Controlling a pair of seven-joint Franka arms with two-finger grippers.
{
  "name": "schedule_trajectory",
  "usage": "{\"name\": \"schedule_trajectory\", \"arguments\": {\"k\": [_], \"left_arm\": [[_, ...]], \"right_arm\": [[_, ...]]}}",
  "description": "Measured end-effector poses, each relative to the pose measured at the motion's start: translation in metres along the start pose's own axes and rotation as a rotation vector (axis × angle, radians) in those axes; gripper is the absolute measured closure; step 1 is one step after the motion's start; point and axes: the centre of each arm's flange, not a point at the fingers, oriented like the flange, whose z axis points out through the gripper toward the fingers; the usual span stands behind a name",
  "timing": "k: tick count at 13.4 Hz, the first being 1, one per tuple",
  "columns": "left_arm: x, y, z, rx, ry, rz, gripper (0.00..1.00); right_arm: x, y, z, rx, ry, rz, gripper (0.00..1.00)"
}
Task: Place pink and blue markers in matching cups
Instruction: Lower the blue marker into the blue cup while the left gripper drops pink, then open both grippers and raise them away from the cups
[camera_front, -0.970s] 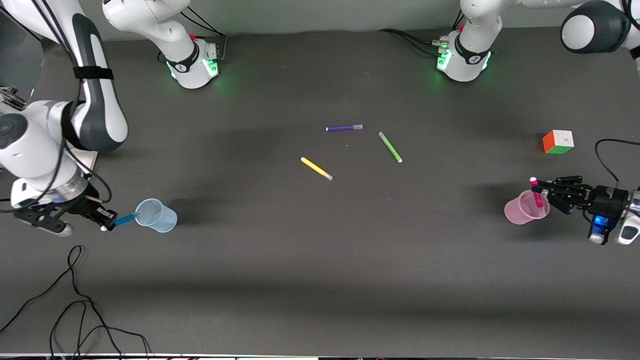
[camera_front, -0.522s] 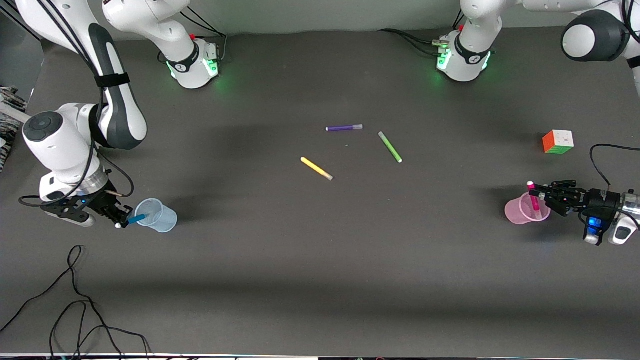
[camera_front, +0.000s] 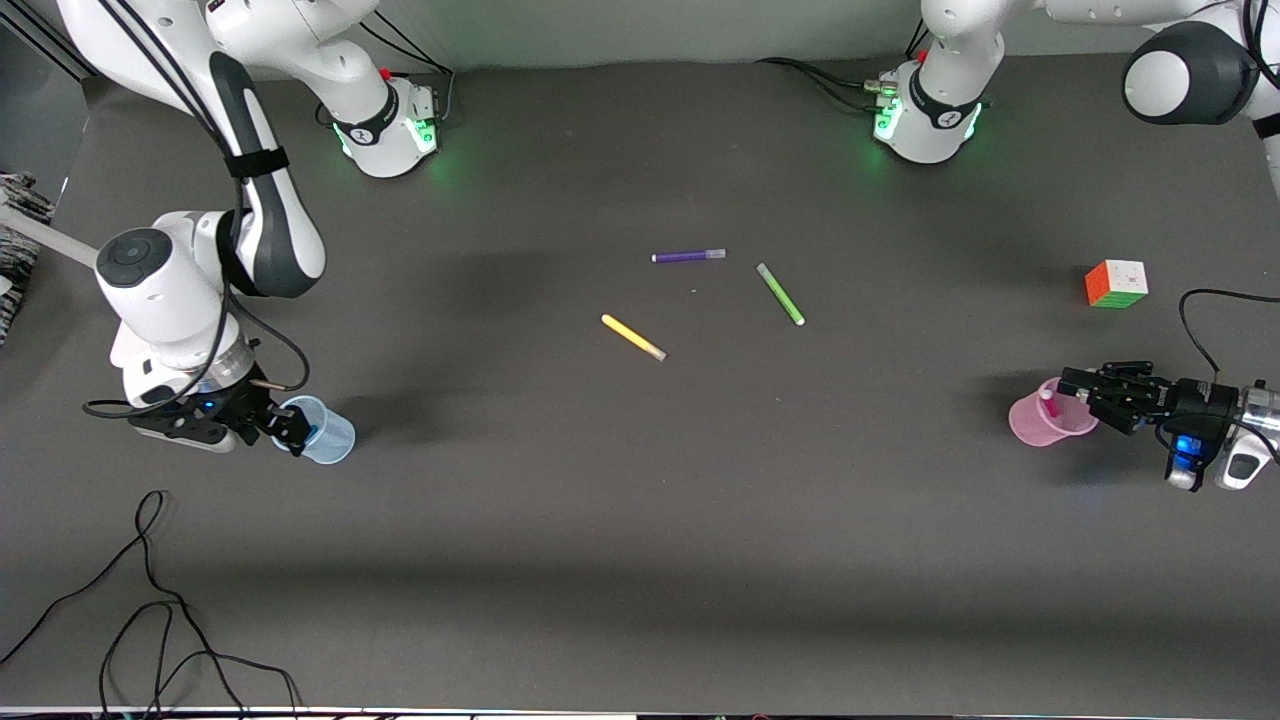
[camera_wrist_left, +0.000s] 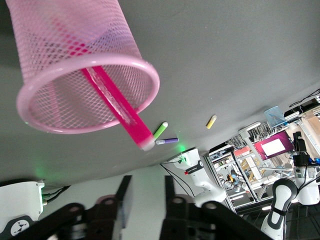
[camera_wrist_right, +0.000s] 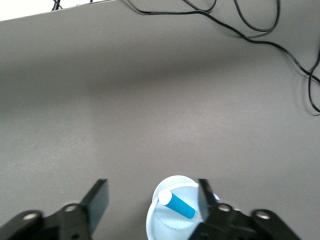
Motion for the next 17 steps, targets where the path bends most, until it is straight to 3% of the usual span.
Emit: {"name": "schedule_trajectory", "arguments": {"k": [1, 5, 8, 11, 13, 17], "left_arm": [[0.0, -0.001, 0.0, 0.007, 0.002, -0.001, 0.48], [-0.011, 0.006, -0.011, 0.065, 0.042, 0.007, 0.02], [-0.063, 0.051, -0.027, 0.199, 0.141, 0.054, 0.0], [-0.144, 0.124, -0.02, 0.386, 0.282, 0.129, 0.0], [-0.202, 0.161, 0.002, 0.487, 0.407, 0.185, 0.0], [-0.32, 0.182, 0.046, 0.689, 0.657, 0.289, 0.0]], "right_arm": [[0.002, 0.001, -0.001, -0.005, -0.014, 0.003, 0.02], [0.027, 0.0, -0.026, -0.038, -0.14, 0.013, 0.0], [0.054, -0.004, -0.075, -0.064, -0.271, 0.018, 0.0], [0.077, -0.01, -0.136, -0.012, -0.352, 0.058, 0.0], [0.089, -0.008, -0.178, 0.008, -0.385, 0.068, 0.0], [0.101, 0.01, -0.215, 0.019, -0.389, 0.098, 0.0]]}}
